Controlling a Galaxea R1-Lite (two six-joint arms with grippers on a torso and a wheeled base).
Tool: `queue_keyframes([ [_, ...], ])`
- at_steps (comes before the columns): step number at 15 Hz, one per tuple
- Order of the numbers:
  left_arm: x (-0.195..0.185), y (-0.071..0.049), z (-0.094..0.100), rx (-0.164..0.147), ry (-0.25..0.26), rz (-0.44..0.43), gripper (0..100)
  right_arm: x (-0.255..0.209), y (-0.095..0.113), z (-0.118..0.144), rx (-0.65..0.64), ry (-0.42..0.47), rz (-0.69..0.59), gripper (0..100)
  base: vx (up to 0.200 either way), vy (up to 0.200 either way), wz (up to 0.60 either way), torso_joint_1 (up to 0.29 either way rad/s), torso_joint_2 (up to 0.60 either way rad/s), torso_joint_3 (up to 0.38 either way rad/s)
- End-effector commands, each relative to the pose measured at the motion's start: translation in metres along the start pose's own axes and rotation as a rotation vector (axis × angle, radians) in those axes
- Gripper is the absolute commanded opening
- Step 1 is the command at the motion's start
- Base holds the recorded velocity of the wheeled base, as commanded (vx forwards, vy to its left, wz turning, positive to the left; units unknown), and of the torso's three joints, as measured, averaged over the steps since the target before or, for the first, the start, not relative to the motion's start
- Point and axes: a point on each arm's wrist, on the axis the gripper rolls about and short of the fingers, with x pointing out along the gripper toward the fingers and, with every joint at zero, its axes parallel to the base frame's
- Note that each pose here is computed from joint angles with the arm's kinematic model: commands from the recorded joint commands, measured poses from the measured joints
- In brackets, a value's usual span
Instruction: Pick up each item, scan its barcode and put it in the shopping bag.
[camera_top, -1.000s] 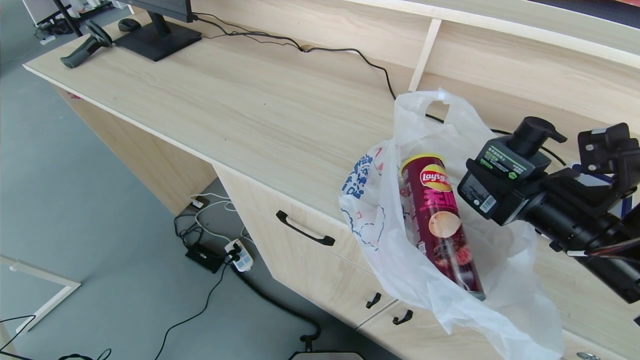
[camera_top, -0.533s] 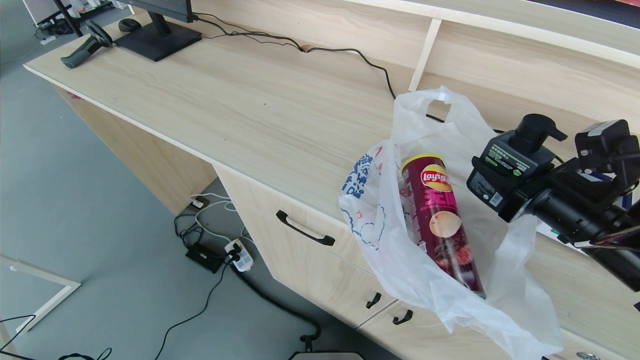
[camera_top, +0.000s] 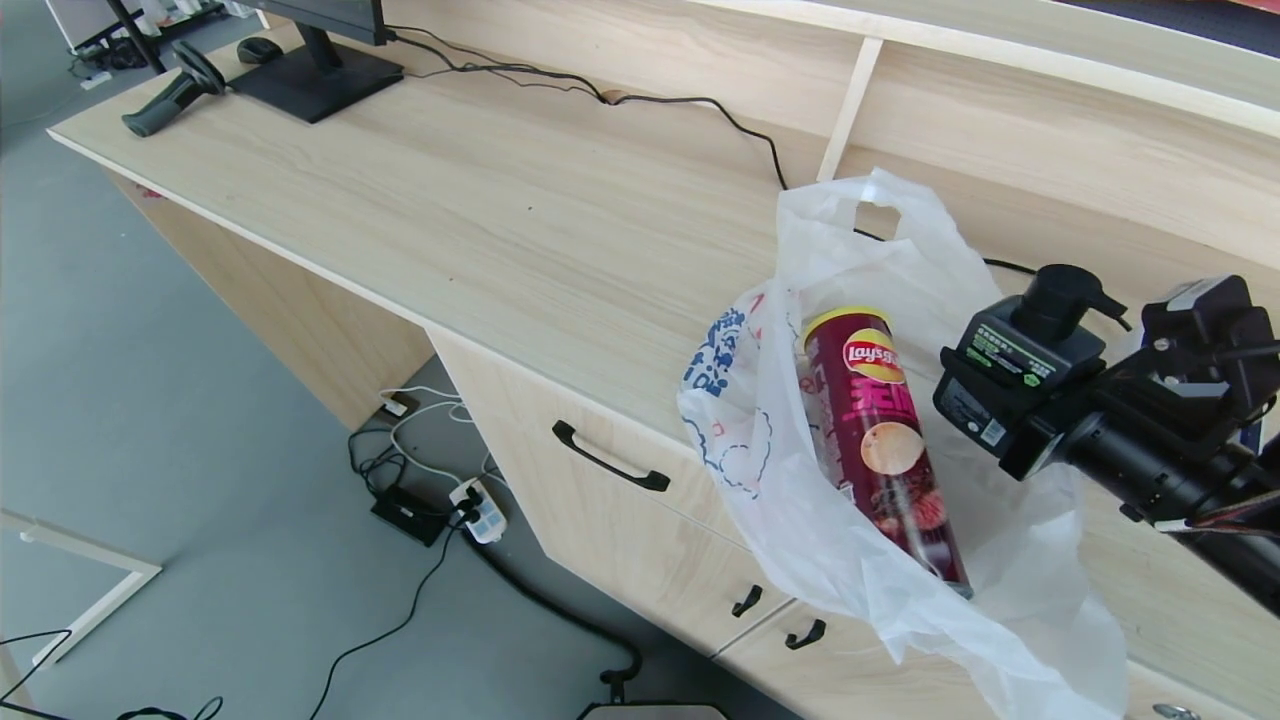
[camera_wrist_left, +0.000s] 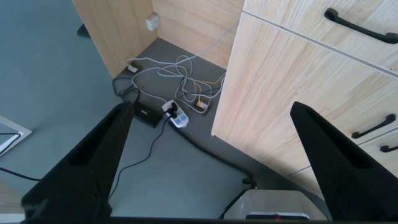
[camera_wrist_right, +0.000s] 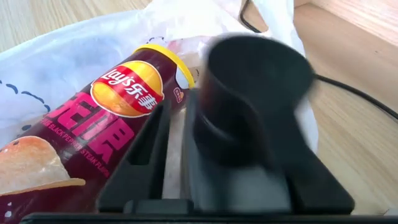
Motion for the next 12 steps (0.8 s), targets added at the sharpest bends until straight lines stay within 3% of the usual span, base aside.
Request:
queue_keyframes([
  [1, 0.0, 0.0, 0.0, 0.0, 0.001, 0.001, 100, -0.001, 0.001, -0.002, 0.001, 0.008, 0.002, 100, 0.0, 0.0, 0.0, 0.0, 0.0, 0.0],
  [12, 0.0, 0.0, 0.0, 0.0, 0.0, -0.001, 100, -0.007, -0.002, 0.012, 0.007, -0.05, -0.017, 100, 0.0, 0.0, 0.0, 0.0, 0.0, 0.0],
])
